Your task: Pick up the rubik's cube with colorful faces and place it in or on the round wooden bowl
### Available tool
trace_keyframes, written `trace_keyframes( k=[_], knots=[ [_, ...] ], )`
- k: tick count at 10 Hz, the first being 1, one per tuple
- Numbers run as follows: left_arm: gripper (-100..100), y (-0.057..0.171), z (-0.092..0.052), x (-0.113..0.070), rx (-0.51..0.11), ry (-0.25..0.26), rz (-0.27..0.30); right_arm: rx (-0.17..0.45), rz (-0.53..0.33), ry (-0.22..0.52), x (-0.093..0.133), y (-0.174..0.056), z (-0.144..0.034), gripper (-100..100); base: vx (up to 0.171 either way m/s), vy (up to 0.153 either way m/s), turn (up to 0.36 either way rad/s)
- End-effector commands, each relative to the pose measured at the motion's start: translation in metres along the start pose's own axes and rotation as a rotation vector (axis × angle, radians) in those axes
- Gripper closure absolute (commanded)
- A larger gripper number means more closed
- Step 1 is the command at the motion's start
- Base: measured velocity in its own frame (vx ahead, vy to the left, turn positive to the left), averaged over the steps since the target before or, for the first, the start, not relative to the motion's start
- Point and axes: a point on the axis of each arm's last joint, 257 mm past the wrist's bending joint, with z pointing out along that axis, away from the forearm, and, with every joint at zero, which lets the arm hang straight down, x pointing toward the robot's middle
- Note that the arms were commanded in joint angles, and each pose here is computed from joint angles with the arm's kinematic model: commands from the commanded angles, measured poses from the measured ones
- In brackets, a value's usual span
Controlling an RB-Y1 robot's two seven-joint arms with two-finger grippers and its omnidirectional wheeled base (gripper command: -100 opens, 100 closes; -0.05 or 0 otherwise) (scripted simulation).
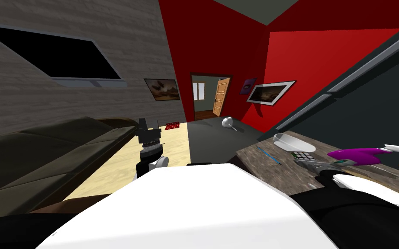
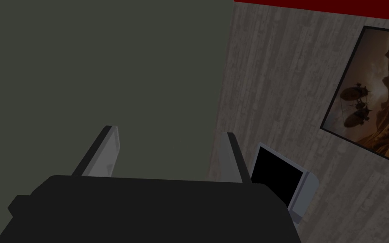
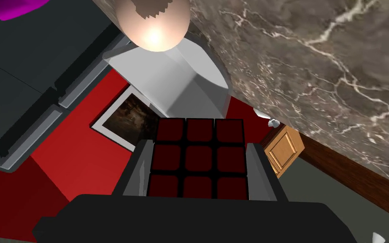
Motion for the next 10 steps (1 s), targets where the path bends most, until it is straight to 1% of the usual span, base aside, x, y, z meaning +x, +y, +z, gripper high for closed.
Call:
trace_keyframes(
  k=[1, 2, 3, 4, 5, 6, 7, 8, 9, 10],
  knots=[
    [0, 0.0, 0.0, 0.0, 0.0, 0.0, 0.0, 0.052, 0.032, -0.027, -0.012, -0.006, 0.007, 100, -0.02, -0.03, -0.072],
    [0, 0.0, 0.0, 0.0, 0.0, 0.0, 0.0, 0.064, 0.033, -0.03, -0.014, -0.009, 0.007, 100, -0.019, -0.023, -0.034],
    [0, 0.0, 0.0, 0.0, 0.0, 0.0, 0.0, 0.082, 0.059, -0.05, -0.025, -0.007, 0.013, 100, -0.026, -0.031, -0.067],
    [0, 0.0, 0.0, 0.0, 0.0, 0.0, 0.0, 0.108, 0.059, -0.054, -0.026, -0.013, 0.013, 100, -0.028, -0.03, -0.03],
    [0, 0.0, 0.0, 0.0, 0.0, 0.0, 0.0, 0.129, 0.085, -0.073, -0.037, -0.012, 0.018, 100, -0.032, -0.038, -0.072],
    [0, 0.0, 0.0, 0.0, 0.0, 0.0, 0.0, 0.149, 0.086, -0.076, -0.037, -0.017, 0.017, 100, -0.026, -0.034, -0.034],
    [0, 0.0, 0.0, 0.0, 0.0, 0.0, 0.0, 0.165, 0.111, -0.093, -0.048, -0.013, 0.022, 100, -0.038, -0.045, -0.074],
    [0, 0.0, 0.0, 0.0, 0.0, 0.0, 0.0, 0.188, 0.112, -0.096, -0.048, -0.019, 0.021, 100, -0.035, -0.034, -0.027],
    [0, 0.0, 0.0, 0.0, 0.0, 0.0, 0.0, 0.225, 0.132, -0.108, -0.054, -0.022, 0.024, 100, -0.042, -0.048, -0.056],
    [0, 0.0, 0.0, 0.0, 0.0, 0.0, 0.0, 0.225, 0.137, -0.115, -0.058, -0.021, 0.025, 100, -0.033, -0.045, -0.045]
  ],
)
